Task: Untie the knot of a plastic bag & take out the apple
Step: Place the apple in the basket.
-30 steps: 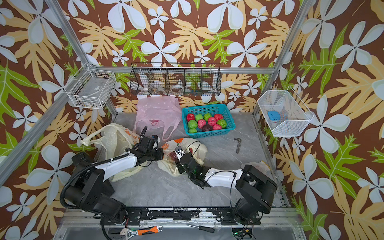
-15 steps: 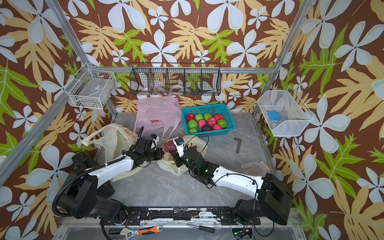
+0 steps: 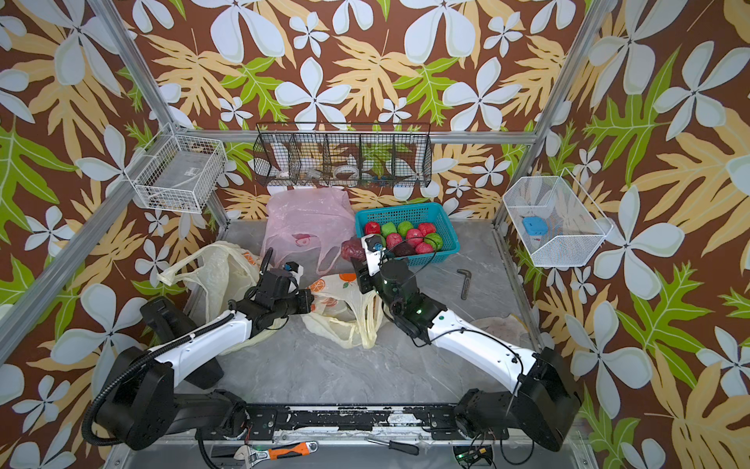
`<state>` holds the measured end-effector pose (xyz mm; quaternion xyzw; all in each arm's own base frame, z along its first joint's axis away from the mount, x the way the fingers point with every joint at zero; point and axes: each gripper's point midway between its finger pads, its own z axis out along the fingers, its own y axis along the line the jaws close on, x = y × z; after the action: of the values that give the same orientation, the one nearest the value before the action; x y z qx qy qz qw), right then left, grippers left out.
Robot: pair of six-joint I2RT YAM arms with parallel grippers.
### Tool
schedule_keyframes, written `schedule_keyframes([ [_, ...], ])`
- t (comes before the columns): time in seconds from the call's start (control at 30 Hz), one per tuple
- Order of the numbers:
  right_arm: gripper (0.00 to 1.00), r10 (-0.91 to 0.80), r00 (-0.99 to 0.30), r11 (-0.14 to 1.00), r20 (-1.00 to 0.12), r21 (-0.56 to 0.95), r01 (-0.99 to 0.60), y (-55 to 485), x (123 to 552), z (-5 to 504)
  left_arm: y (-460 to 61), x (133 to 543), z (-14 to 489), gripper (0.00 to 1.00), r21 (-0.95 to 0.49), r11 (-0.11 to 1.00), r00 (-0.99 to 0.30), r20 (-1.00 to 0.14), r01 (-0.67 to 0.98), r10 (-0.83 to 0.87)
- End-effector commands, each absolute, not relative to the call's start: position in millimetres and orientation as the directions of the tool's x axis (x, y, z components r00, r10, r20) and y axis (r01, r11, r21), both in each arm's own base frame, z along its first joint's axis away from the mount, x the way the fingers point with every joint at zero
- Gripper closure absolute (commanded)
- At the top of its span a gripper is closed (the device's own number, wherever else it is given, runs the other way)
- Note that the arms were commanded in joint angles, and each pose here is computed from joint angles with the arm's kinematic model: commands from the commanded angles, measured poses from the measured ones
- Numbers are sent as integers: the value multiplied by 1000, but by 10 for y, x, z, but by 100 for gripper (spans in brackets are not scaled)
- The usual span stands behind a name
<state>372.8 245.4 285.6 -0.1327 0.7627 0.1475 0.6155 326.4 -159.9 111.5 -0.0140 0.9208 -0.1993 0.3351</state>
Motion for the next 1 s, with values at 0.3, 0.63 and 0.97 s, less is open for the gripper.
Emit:
schedule_keyframes([
  [0.3,52,60,-389,997,-919,75,-24,1486,4690,1884,-1464,3134,1146,100,-357,929,-745,-646,102,-166],
  [0.63,43,53,-445,984,-894,122,-127,2029,5386,1576,-1435,3008,1026,100,-386,918,-745,-638,93,-193],
  [0.97,21,26,-444,993,-896,73,-90,2071,5649,1704,-1460,2997,999,100,-402,911,-755,-625,91,-201],
])
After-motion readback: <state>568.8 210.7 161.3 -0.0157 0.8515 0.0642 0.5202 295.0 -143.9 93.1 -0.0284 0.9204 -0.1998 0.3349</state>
